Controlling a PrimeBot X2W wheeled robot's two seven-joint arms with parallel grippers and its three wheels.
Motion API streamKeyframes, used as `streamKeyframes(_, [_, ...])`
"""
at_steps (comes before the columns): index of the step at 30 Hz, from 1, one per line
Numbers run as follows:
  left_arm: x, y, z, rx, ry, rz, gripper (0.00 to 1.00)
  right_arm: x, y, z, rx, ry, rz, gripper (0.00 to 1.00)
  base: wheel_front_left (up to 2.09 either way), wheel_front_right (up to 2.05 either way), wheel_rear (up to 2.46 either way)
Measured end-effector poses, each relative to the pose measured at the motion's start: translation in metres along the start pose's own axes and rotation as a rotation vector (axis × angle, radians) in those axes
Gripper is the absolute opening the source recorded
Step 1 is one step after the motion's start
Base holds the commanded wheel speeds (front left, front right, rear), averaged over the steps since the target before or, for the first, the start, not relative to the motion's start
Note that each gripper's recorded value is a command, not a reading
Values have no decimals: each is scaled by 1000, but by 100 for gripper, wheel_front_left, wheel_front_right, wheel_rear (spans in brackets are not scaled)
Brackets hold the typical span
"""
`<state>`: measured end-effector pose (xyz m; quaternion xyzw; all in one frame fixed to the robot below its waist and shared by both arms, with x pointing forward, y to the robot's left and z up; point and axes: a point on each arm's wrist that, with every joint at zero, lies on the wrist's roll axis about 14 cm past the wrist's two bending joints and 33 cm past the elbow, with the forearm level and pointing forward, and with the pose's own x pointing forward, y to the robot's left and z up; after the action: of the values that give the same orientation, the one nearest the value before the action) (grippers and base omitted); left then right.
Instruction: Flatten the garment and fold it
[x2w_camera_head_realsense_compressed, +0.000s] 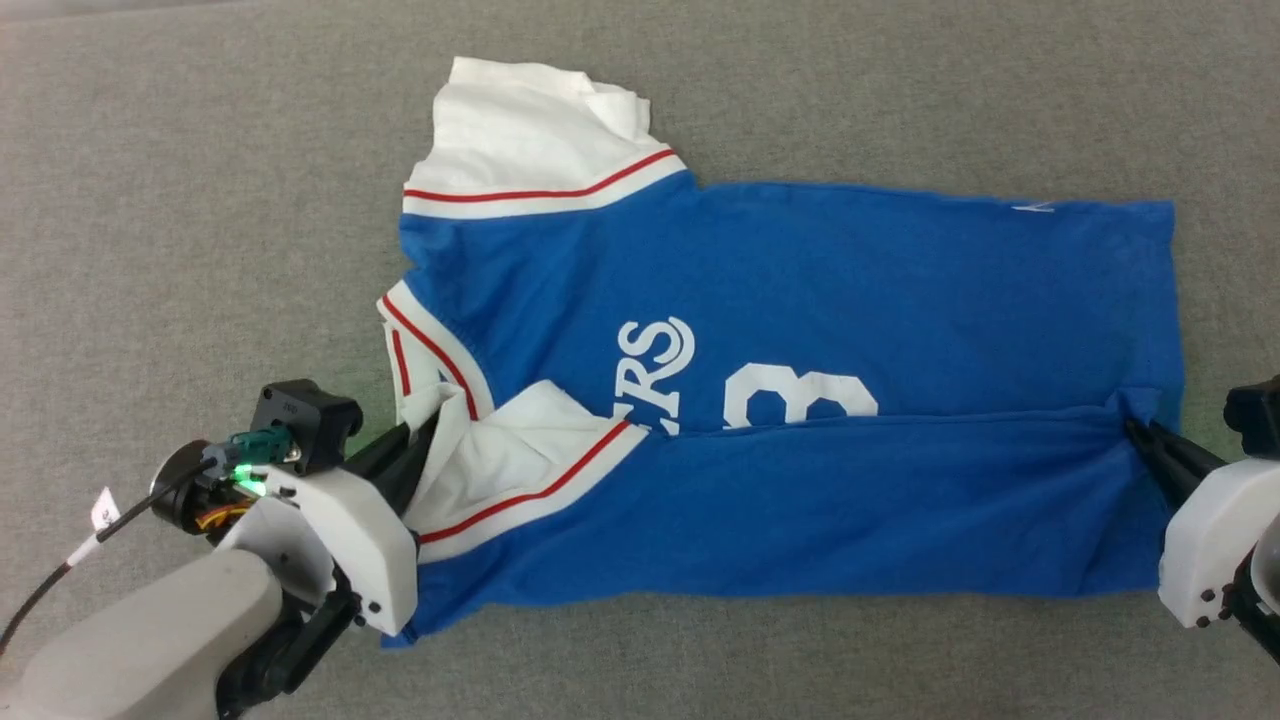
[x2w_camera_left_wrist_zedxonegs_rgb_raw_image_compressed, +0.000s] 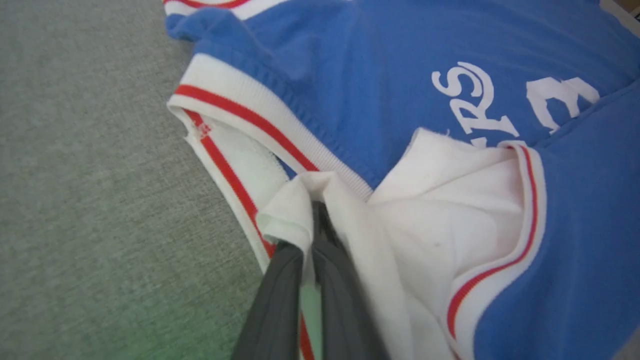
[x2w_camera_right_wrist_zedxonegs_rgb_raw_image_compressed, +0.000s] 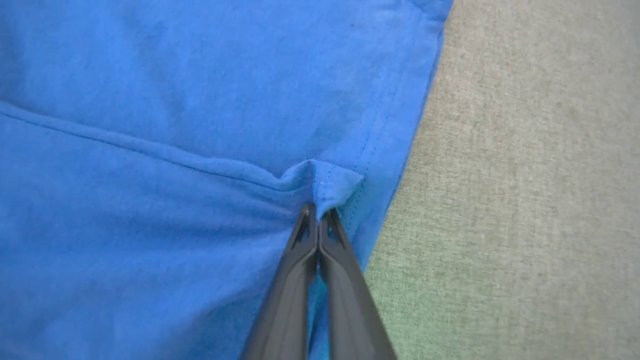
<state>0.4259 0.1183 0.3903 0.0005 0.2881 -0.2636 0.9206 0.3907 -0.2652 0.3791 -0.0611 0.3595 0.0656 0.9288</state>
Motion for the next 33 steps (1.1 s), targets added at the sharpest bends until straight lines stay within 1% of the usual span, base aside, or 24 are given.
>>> streamKeyframes(1, [1, 0, 0, -8, 0, 3, 95, 1, -1, -1, 5, 2, -1, 40, 0, 0, 0])
streamKeyframes(2, [1, 0, 0, -15, -2, 6, 100, 1, 0, -1, 7, 3, 1, 100, 0, 0, 0])
streamKeyframes(8, [-2, 2, 17, -61, -87, 37, 100, -5, -4, 6, 23, -29, -11, 100, 0, 0, 0])
streamKeyframes(13, [-15, 8, 35, -69, -183, 90, 100, -17, -8, 22, 47, -107, -31, 100, 0, 0, 0])
streamKeyframes(17, [-43, 15, 54, -80, -290, 199, 100, -44, -19, 41, 86, -249, -102, 100, 0, 0, 0])
streamKeyframes(18, [-43, 15, 54, -80, -290, 199, 100, -44, -19, 41, 86, -249, -102, 100, 0, 0, 0])
streamKeyframes(19, [-56, 18, 68, -53, -358, 255, 100, -56, -25, 51, 80, -324, -148, 100, 0, 0, 0])
streamKeyframes(20, [-63, 20, 78, -36, -404, 287, 100, -63, -26, 56, 77, -364, -170, 100, 0, 0, 0])
streamKeyframes(21, [-63, 20, 78, -36, -404, 287, 100, -63, -26, 56, 77, -364, -170, 100, 0, 0, 0])
streamKeyframes(22, [-77, 17, 89, -13, -476, 329, 100, -75, -27, 64, 77, -435, -213, 100, 0, 0, 0])
streamKeyframes(23, [-77, 17, 89, -13, -476, 329, 100, -75, -27, 64, 77, -435, -213, 100, 0, 0, 0])
streamKeyframes(26, [-93, 8, 82, 3, -515, 374, 100, -88, -24, 66, 77, -502, -263, 100, 0, 0, 0])
streamKeyframes(28, [-106, 0, 73, 4, -541, 410, 100, -97, -15, 60, 83, -531, -288, 100, 0, 0, 0])
streamKeyframes(30, [-109, -2, 68, -4, -541, 417, 100, -98, -11, 57, 87, -534, -294, 100, 0, 0, 0])
streamKeyframes(33, [-115, -10, 48, -29, -514, 435, 100, -103, -3, 50, 112, -544, -301, 100, 0, 0, 0])
